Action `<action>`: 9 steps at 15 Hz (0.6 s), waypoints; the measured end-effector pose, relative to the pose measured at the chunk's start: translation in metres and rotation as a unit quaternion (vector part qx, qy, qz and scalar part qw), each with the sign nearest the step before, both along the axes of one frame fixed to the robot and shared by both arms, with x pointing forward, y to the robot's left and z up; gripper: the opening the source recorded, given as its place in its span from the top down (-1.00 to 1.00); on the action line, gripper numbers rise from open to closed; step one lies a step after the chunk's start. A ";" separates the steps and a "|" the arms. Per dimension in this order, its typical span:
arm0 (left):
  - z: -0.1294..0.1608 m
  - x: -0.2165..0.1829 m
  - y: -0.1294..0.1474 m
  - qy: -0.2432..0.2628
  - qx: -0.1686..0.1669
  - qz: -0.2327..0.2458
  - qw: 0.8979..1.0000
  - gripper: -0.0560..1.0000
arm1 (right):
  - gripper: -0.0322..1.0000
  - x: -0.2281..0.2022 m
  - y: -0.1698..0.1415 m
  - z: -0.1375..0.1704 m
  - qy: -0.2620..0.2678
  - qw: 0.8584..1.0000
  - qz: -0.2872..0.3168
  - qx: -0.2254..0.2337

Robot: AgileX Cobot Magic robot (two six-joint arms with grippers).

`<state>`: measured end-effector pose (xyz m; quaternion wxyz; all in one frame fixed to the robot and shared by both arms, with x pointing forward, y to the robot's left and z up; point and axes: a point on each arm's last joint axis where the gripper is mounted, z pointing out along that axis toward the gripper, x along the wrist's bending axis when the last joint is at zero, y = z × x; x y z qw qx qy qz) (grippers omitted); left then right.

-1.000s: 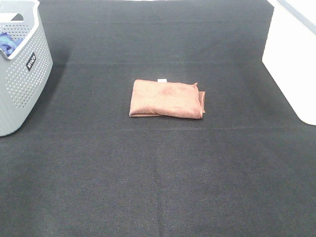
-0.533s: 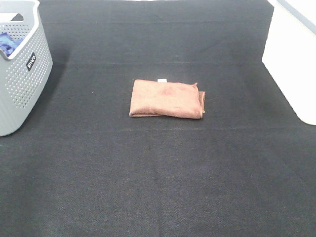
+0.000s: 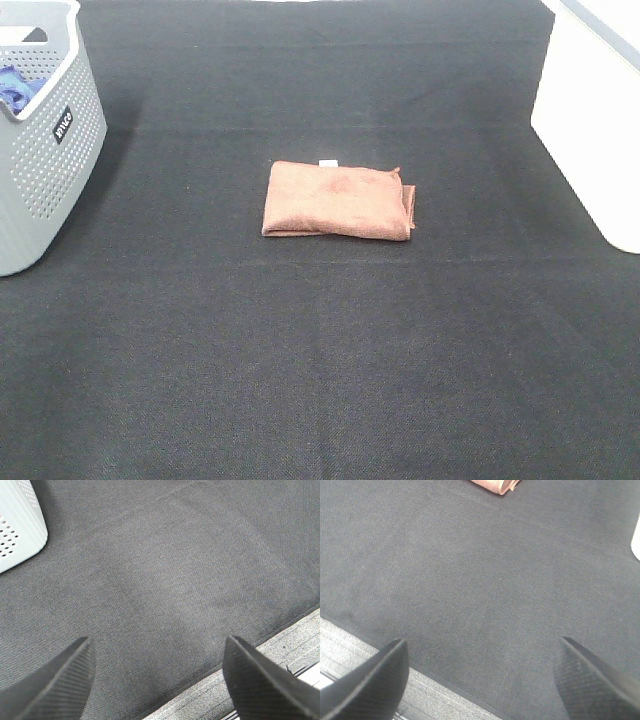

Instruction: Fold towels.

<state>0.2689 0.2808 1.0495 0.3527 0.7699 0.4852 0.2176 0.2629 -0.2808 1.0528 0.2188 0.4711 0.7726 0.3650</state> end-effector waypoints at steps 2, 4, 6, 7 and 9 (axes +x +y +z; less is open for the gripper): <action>0.000 0.001 0.001 0.000 0.000 0.023 1.000 -0.41 | -0.52 0.001 -0.003 0.000 -0.002 0.999 -0.055 0.003; 0.000 0.002 0.004 -0.001 0.000 0.069 0.998 -0.41 | -0.52 0.002 -0.006 0.000 -0.004 0.993 -0.116 0.003; 0.000 0.002 0.007 -0.003 0.000 0.101 0.995 -0.41 | -0.52 0.003 -0.007 0.000 -0.004 0.990 -0.138 0.003; 0.002 -0.004 0.009 -0.026 -0.004 0.130 0.991 -0.41 | -0.52 0.002 -0.008 0.000 -0.006 0.987 -0.160 0.004; 0.003 -0.010 0.009 -0.047 -0.007 0.139 0.989 -0.41 | -0.52 -0.001 -0.009 0.001 -0.017 0.987 -0.160 0.006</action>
